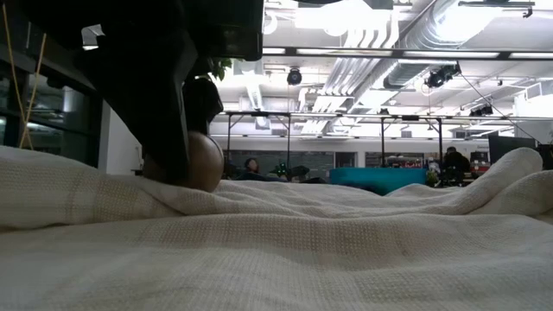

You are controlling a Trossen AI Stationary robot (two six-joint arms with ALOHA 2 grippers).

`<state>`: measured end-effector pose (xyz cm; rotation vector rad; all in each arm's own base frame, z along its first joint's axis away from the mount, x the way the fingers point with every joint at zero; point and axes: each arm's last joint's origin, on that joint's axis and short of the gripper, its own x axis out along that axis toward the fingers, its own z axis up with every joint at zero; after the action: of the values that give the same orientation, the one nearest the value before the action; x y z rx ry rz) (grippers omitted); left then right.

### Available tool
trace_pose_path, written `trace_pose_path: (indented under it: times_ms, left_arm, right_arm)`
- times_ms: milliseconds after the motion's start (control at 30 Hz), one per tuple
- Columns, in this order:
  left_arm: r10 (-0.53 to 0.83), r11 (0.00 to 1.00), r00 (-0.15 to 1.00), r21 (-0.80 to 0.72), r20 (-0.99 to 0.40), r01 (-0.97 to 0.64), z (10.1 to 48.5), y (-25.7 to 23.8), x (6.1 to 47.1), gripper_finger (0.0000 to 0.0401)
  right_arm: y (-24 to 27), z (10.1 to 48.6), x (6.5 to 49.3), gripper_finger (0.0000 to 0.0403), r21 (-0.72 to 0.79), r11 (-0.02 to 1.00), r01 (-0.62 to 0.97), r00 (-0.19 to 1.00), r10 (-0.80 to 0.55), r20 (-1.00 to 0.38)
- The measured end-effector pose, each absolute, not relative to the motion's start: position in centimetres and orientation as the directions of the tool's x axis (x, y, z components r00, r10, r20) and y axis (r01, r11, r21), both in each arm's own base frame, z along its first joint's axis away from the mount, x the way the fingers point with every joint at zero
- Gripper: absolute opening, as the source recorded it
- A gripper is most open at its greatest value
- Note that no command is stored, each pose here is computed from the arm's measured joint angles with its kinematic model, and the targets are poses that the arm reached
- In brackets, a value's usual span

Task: Pick and placing Produce into tupperware
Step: Put the brown kiwi into the blue bin

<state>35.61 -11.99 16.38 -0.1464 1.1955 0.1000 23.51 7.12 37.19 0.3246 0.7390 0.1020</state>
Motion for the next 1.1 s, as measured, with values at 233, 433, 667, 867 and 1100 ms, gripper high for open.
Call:
trace_pose_path:
  times_ms: [233, 433, 667, 867, 1100]
  left_arm:
    - [-0.010, 0.983, 0.361, -0.076, -0.933, -0.169, 16.38, -12.02, 35.60, 0.0305]
    - [-0.010, 0.982, 0.361, -0.077, -0.932, -0.173, 16.38, -12.02, 35.60, 0.0321]
    - [-0.010, 0.982, 0.362, -0.078, -0.932, -0.174, 16.38, -12.02, 35.61, 0.0289]
    - [-0.010, 0.982, 0.363, -0.079, -0.932, -0.174, 16.38, -12.02, 35.62, 0.0306]
    - [-0.010, 0.982, 0.364, -0.079, -0.931, -0.174, 16.39, -12.02, 35.62, 0.0290]
  right_arm:
    - [7.12, 37.20, 23.51, 0.0108, 0.326, 0.945, 0.023, 0.737, 0.204, -0.644]
    - [7.12, 37.20, 23.51, 0.0108, 0.326, 0.945, 0.023, 0.737, 0.205, -0.644]
    - [7.12, 37.20, 23.51, 0.0108, 0.334, 0.942, 0.031, 0.737, 0.204, -0.644]
    - [7.12, 37.20, 23.51, 0.0108, 0.335, 0.942, 0.032, 0.737, 0.204, -0.644]
    - [7.12, 37.20, 23.51, 0.0108, 0.336, 0.941, 0.033, 0.737, 0.204, -0.644]
